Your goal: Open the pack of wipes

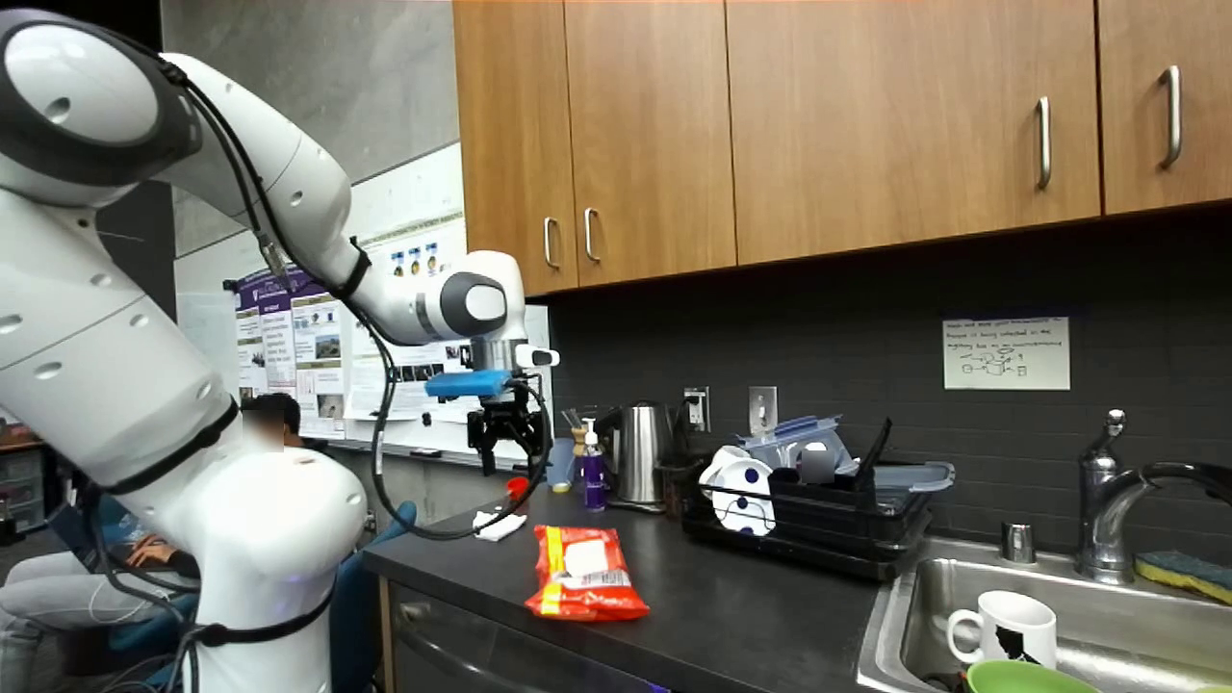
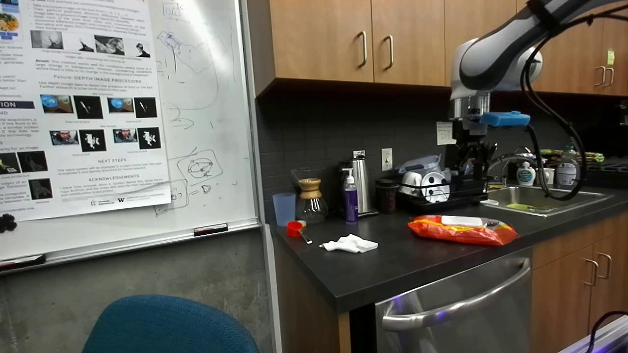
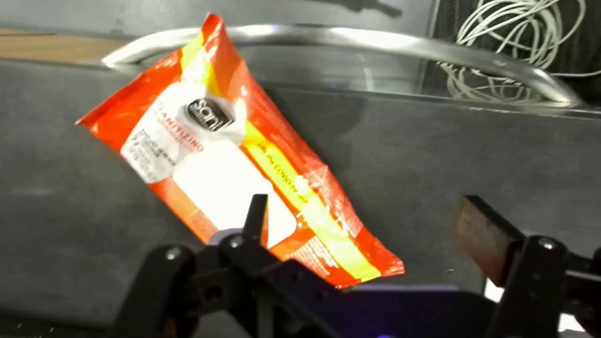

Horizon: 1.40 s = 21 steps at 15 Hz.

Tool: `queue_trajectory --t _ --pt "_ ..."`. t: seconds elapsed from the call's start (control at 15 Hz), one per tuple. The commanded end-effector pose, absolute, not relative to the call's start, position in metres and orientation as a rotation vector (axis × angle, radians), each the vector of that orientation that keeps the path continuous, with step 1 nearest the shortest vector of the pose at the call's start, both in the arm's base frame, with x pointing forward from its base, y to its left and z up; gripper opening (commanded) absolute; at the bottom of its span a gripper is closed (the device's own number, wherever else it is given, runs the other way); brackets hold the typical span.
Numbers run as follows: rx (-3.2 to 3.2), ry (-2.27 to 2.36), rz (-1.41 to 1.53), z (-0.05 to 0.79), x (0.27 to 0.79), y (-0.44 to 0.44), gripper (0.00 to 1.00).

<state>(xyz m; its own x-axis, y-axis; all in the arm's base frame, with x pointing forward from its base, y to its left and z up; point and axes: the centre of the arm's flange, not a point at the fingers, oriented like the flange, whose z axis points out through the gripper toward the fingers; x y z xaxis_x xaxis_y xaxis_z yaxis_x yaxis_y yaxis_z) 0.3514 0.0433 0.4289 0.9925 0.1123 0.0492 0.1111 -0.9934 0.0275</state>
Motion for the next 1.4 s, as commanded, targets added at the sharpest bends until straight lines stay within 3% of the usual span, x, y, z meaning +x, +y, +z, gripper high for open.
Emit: queue_trajectory --t 0.0,0.47,1.33 --pt "2.928 0.227 0.218 0.417 0.377 0.038 1.00" --pt "2.958 0.255 0.197 0.419 0.371 0.040 1.00" --pt "2.705 0.551 0.201 0.368 0.408 0.014 1.00"
